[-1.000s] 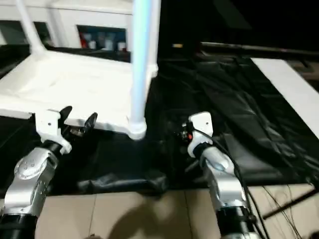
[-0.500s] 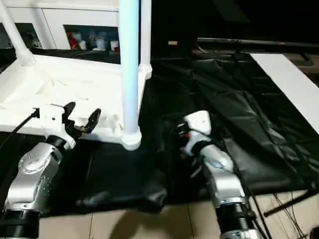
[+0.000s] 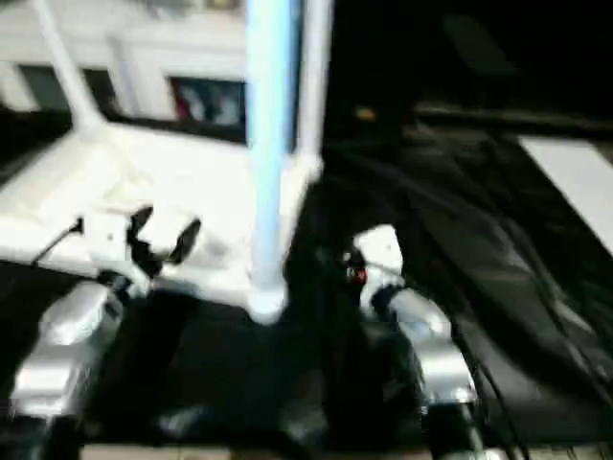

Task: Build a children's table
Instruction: Rotate table base

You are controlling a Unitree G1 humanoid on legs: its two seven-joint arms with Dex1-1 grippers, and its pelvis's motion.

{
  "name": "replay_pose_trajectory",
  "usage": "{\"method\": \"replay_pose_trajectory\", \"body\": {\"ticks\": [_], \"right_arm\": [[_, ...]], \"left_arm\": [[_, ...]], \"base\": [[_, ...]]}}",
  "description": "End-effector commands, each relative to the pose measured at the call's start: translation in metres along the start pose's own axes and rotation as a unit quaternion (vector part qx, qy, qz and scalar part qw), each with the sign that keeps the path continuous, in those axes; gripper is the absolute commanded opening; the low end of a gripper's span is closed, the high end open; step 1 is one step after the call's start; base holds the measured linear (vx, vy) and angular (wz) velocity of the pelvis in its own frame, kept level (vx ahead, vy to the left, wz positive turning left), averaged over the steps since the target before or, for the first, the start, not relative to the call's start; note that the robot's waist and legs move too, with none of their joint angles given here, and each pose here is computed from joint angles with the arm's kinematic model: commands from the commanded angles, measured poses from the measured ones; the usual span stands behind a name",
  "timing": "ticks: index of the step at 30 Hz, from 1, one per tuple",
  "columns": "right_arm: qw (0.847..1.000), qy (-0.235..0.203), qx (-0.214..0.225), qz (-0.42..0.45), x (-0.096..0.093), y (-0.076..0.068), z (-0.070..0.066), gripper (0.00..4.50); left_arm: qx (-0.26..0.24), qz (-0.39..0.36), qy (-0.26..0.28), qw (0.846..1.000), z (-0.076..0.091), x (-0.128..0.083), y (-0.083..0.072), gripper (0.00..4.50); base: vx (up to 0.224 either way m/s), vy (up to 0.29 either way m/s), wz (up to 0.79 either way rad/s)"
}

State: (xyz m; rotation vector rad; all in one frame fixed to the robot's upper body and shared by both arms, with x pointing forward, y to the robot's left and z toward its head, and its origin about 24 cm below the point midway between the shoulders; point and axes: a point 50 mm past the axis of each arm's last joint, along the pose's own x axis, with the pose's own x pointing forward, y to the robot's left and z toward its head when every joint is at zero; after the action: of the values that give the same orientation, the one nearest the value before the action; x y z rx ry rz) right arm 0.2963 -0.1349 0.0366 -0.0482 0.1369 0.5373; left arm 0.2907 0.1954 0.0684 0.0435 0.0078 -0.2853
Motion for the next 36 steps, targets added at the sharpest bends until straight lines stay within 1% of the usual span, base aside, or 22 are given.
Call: {"method": "replay_pose_trajectory", "body": {"ticks": [1,4,5,7,9,10,11,13,14,15,16,18,20,21,22,24,25,26,27,30,31,36], "right_arm": [[1.0,-0.006,-0.009,-0.011,-0.003,-0.008,0.005,3.01],[1.0,-0.013,-0.003,-0.004,-0.003,-0.011,0.009,3.01],[1.0,-0.014,-0.002,0.001,-0.004,-0.014,0.011,3.01],[1.0,-0.015,0.001,0.013,-0.006,-0.018,0.013,3.01],[0.999,-0.012,-0.007,0.04,-0.008,-0.02,0.016,3.01],[0.998,-0.01,-0.017,0.057,-0.01,-0.019,0.017,3.01],[0.992,0.02,-0.052,0.118,-0.015,-0.016,0.016,3.01],[0.984,0.05,-0.08,0.152,-0.02,-0.016,0.013,3.01],[0.98,0.062,-0.091,0.163,-0.022,-0.018,0.013,3.01],[0.977,0.07,-0.101,0.173,-0.024,-0.019,0.013,3.01],[0.976,0.073,-0.106,0.178,-0.024,-0.019,0.014,3.01],[0.968,0.085,-0.125,0.199,-0.026,-0.019,0.015,3.01],[0.966,0.088,-0.13,0.205,-0.026,-0.019,0.015,3.01],[0.965,0.091,-0.133,0.209,-0.027,-0.02,0.015,3.01],[0.962,0.097,-0.14,0.213,-0.027,-0.02,0.015,3.01],[0.961,0.101,-0.143,0.215,-0.027,-0.02,0.015,3.01],[0.959,0.102,-0.142,0.225,-0.028,-0.018,0.015,3.01],[0.958,0.102,-0.143,0.225,-0.028,-0.017,0.015,3.01],[0.958,0.103,-0.143,0.228,-0.028,-0.017,0.015,3.01],[0.954,0.109,-0.145,0.237,-0.029,-0.016,0.014,3.01],[0.953,0.11,-0.143,0.243,-0.029,-0.015,0.014,3.01],[0.951,0.112,-0.141,0.252,-0.028,-0.014,0.013,3.01]], "left_arm": [[-0.003,-0.039,0.008,0.999,-0.001,0.004,-0.003,4.46],[-0.01,-0.074,0.002,0.997,0.002,0.007,0.004,4.46],[0.0,-0.111,0.002,0.994,0.006,0.01,0.008,4.46],[0.027,-0.149,0.016,0.988,0.009,0.013,0.015,4.46],[0.07,-0.201,0.039,0.976,0.01,0.016,0.016,4.46],[0.089,-0.228,0.049,0.968,0.011,0.016,0.015,4.46],[0.116,-0.28,0.073,0.95,0.011,0.017,0.014,4.46],[0.13,-0.324,0.096,0.932,0.011,0.018,0.014,4.46],[0.132,-0.355,0.113,0.919,0.011,0.018,0.014,4.29],[0.132,-0.375,0.127,0.909,0.011,0.019,0.014,4.29],[0.133,-0.386,0.134,0.903,0.011,0.02,0.014,4.1],[0.142,-0.433,0.167,0.874,0.011,0.024,0.013,4.07],[0.145,-0.448,0.178,0.864,0.01,0.027,0.012,3.84],[0.149,-0.461,0.191,0.854,0.009,0.029,0.011,3.71],[0.171,-0.47,0.215,0.839,0.006,0.035,0.011,3.71],[0.189,-0.472,0.227,0.831,0.005,0.038,0.011,3.62],[0.199,-0.479,0.23,0.823,0.006,0.041,0.011,3.54],[0.199,-0.48,0.231,0.823,0.006,0.042,0.011,3.39],[0.197,-0.481,0.235,0.821,0.007,0.043,0.011,3.39],[0.228,-0.481,0.255,0.808,0.007,0.047,0.013,3.1],[0.242,-0.484,0.264,0.798,0.009,0.051,0.012,2.99],[0.257,-0.494,0.272,0.785,0.011,0.055,0.012,2.65]], "base": [[0.139,-0.004,-0.07],[-0.021,0.02,-0.05],[-0.063,0.007,-0.04],[-0.062,-0.02,-0.04],[-0.072,-0.037,-0.12],[-0.072,-0.014,-0.1],[-0.072,-0.004,-0.04],[-0.069,0.0,-0.02],[-0.067,0.005,0.03],[-0.067,0.005,0.03],[-0.064,0.003,0.01],[-0.056,0.003,-0.02],[0.0,0.0,0.0],[0.0,0.0,0.0],[0.0,0.0,0.0],[0.0,0.0,0.0],[0.0,0.0,0.0],[0.0,0.0,0.0],[0.0,0.0,0.0],[0.0,0.0,0.0],[0.0,0.0,0.0],[0.0,0.0,0.0]]}}
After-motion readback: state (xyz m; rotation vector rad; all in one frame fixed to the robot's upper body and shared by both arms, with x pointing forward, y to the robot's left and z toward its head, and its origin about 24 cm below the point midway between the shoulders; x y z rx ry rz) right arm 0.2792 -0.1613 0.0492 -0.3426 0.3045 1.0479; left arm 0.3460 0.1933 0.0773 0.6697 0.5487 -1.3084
